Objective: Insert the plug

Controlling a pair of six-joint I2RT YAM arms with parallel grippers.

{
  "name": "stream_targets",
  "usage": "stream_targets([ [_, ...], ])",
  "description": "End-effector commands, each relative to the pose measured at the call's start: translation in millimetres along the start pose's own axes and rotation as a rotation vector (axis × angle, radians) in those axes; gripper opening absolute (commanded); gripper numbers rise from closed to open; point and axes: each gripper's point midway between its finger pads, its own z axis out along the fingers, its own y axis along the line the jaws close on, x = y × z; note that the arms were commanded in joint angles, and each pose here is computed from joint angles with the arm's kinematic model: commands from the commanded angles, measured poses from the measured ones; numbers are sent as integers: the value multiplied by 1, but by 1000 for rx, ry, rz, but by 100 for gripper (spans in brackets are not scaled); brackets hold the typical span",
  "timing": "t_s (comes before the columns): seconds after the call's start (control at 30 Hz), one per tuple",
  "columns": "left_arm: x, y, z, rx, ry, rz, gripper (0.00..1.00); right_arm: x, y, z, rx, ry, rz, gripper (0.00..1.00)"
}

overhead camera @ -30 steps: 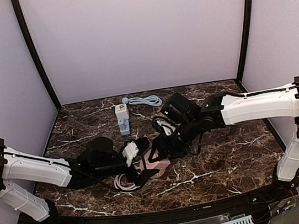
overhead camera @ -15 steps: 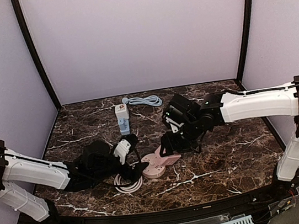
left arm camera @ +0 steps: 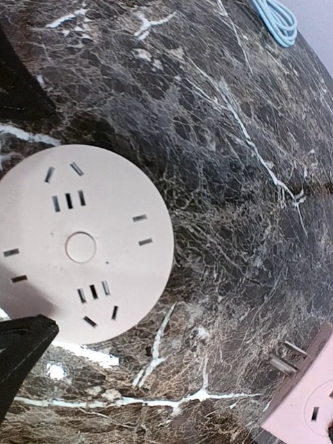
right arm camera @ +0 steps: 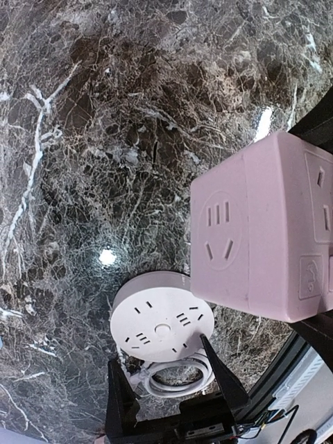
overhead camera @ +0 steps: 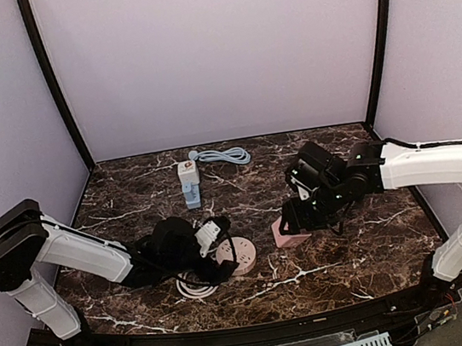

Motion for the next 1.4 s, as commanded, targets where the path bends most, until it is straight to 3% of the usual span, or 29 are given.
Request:
stream_targets([
  [0.0,26,-9,9,81,130,64,98,-6,-5,-11,-4,-55,0,22],
  [0.3,22,-8,19,102,166,48,84,-6,-11,-20,0,-85,-9,23],
  [0.53,7,-16,35,81,166,-122,70,-6,-25,-24,59,-106,-8,23],
  [1.0,-9,-36,60,-110,118,-548,68,-9,-38,-37,96,-139,-1,23],
  [1.23,-28,-57,58,11,52,-683,70,-12,-40,-42,120,-147,-13,24],
  [1.37,-44,-63,46,53,-3,-679,73,-13,-40,-42,127,-143,-20,23],
])
